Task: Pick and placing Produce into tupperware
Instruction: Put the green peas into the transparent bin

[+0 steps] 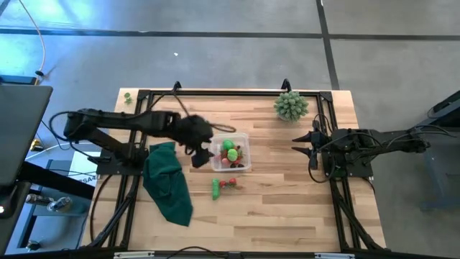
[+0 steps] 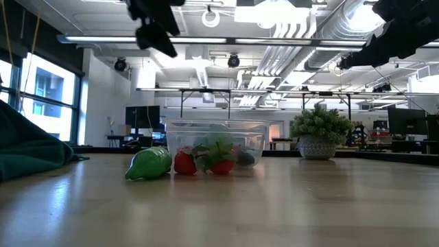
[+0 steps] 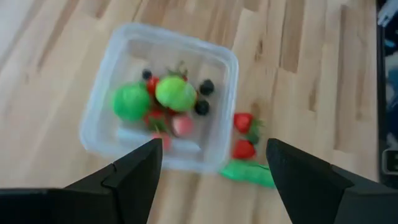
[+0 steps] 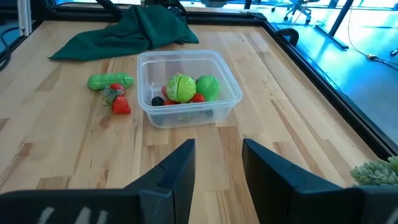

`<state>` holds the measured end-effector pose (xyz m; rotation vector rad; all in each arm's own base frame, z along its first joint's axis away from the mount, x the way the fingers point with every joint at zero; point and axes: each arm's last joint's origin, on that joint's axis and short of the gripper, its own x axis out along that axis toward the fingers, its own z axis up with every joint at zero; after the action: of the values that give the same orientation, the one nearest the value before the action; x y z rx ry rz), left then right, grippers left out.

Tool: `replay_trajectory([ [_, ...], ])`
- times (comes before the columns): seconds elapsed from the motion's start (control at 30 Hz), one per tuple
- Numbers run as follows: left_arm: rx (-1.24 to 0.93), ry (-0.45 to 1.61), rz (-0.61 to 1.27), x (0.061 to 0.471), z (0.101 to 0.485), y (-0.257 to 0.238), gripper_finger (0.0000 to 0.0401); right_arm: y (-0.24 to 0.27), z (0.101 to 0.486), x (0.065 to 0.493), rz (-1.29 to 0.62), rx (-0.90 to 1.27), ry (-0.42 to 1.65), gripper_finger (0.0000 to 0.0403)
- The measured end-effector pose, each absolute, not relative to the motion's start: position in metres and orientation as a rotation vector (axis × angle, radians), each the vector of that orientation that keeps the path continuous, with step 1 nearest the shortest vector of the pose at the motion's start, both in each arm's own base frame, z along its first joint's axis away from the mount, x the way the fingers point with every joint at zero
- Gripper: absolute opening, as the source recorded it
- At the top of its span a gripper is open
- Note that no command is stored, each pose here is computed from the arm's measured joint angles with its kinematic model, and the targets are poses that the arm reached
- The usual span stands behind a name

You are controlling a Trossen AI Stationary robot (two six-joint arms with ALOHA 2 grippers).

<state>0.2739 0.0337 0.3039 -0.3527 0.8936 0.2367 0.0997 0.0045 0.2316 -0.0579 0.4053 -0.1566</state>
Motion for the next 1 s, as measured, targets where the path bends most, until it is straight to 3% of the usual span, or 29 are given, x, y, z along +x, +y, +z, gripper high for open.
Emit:
replay_trajectory([
  [0.23,-0.535,0.868,0.487,0.272,0.297,-0.031,0.0276,0.004,0.231,0.099,-0.157,-0.059,0.413,0.0123],
  [0.53,-0.670,0.791,0.739,0.287,0.248,-0.102,0.0276,0.004,0.231,0.099,-0.156,-0.059,0.413,0.0123],
  [1.0,-0.902,0.646,0.840,0.321,0.201,-0.130,0.0276,0.004,0.229,0.100,-0.156,-0.064,0.433,0.0123],
])
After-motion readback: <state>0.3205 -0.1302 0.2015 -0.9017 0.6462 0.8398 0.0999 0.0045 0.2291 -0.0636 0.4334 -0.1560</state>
